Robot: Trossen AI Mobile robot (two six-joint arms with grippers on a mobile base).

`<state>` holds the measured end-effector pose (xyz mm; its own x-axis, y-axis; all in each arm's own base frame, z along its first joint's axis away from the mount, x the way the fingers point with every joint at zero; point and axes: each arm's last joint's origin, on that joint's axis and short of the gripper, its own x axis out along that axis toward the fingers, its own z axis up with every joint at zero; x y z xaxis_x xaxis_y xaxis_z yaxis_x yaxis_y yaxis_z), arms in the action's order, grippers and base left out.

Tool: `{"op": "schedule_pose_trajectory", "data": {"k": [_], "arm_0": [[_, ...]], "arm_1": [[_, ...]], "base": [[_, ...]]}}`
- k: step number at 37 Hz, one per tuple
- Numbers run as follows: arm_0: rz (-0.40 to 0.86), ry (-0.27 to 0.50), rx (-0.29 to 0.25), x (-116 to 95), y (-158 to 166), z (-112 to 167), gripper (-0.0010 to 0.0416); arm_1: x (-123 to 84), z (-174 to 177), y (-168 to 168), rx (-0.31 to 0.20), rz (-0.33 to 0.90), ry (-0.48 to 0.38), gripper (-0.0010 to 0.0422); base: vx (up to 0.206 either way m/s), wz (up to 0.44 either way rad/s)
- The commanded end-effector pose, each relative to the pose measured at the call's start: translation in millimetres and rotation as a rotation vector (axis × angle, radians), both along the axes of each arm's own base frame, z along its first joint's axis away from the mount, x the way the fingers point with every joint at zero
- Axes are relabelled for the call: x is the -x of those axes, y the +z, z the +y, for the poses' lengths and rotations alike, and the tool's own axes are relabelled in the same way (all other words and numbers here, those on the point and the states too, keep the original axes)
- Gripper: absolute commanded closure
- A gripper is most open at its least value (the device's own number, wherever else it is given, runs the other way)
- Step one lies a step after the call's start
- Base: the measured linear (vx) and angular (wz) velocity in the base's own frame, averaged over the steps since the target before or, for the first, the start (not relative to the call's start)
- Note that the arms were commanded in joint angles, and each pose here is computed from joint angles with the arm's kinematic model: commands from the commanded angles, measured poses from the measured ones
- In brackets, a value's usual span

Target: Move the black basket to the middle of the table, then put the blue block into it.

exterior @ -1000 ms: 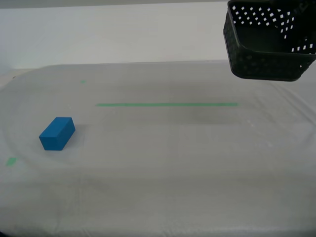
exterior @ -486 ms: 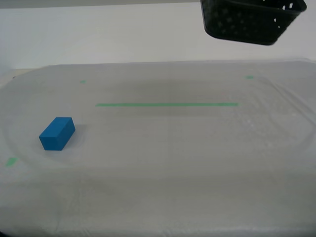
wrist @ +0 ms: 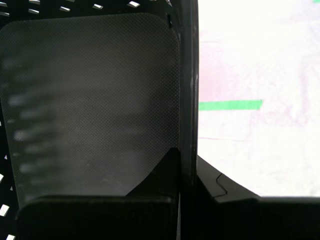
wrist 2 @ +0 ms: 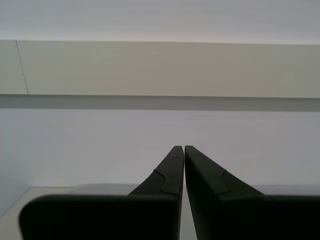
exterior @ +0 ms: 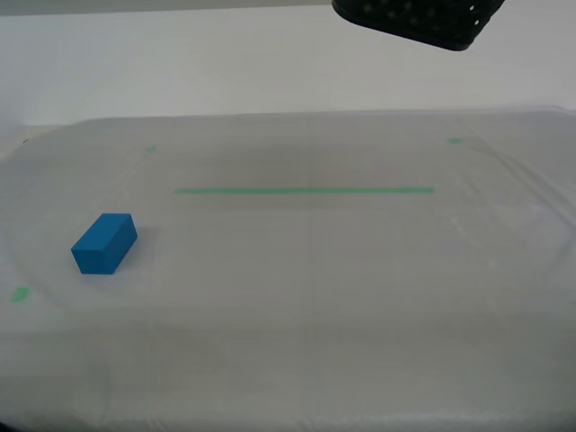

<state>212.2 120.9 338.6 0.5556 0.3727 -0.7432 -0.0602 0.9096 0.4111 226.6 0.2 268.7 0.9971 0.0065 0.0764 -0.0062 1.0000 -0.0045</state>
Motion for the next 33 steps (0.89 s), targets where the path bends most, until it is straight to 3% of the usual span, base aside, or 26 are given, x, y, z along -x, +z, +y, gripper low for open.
{"op": "schedule_pose_trajectory", "data": {"k": [1, 15, 24, 33], "arm_0": [[0.013, -0.010, -0.010, -2, 0, 1, 0.0407], [0.044, 0.038, 0.039, -38, 0, 24, 0.0407], [0.134, 0.065, 0.111, -64, -13, 39, 0.0407], [0.152, 0.103, 0.134, -87, -24, 63, 0.0407]], "arm_1": [[0, 0, 1, -0.001, -0.006, 0.001, 0.0412], [0, 0, 1, -0.001, -0.006, 0.000, 0.0412], [0, 0, 1, -0.002, -0.006, 0.001, 0.0412], [0, 0, 1, -0.001, -0.006, 0.001, 0.0412]], "base": [[0.000, 0.000], [0.000, 0.000], [0.000, 0.000], [0.000, 0.000]]}}
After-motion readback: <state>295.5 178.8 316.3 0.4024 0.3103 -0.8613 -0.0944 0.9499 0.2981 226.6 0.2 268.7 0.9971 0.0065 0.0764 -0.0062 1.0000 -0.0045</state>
